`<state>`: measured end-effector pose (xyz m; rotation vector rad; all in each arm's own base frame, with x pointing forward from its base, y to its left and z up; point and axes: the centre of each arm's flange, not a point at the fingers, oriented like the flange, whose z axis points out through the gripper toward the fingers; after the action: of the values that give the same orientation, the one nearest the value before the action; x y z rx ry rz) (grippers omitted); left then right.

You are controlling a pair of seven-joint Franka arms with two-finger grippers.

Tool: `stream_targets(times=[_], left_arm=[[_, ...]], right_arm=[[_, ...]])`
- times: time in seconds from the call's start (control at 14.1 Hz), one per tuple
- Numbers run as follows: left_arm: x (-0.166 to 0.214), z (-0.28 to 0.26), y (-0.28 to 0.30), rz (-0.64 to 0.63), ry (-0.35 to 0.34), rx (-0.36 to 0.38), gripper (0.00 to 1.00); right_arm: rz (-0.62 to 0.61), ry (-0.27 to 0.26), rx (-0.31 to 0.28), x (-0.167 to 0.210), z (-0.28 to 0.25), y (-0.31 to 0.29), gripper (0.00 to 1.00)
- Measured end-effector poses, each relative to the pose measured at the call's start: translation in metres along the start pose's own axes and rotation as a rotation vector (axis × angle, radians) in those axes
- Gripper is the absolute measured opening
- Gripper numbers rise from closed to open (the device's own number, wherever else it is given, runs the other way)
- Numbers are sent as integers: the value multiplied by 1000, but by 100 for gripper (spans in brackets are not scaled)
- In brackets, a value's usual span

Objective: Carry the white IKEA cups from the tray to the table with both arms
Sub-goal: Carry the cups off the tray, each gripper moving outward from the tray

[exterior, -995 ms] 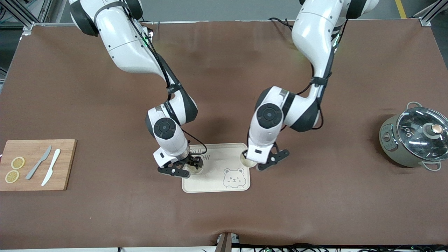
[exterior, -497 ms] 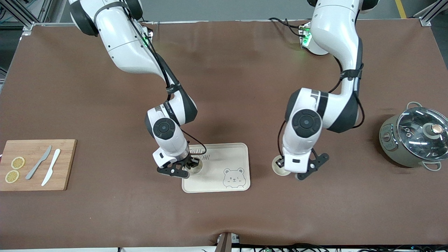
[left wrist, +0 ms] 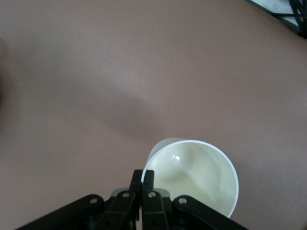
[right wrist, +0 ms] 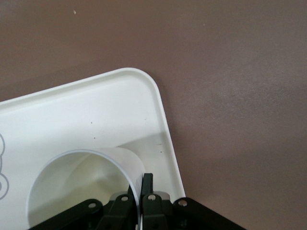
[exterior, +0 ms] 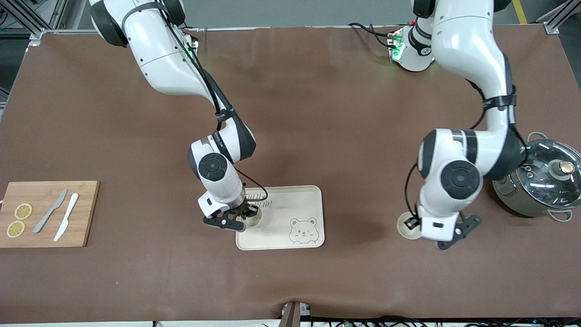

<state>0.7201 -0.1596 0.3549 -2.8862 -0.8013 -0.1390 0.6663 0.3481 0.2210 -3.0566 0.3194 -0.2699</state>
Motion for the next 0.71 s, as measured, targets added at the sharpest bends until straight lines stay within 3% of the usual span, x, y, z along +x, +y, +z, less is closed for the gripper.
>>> stream_targets(times=[0.14, 0.43, 0.71], left_arm=[[21, 5, -23, 60, -19, -14, 3], [57, 19, -70, 158, -61, -55, 3], [89, 44, -128, 239, -98, -77, 3]], right_arm=[[15, -2, -14, 11, -8, 8, 4], [0, -74, -75, 59, -52, 44, 4], [-88, -125, -38, 108, -94, 110, 4]])
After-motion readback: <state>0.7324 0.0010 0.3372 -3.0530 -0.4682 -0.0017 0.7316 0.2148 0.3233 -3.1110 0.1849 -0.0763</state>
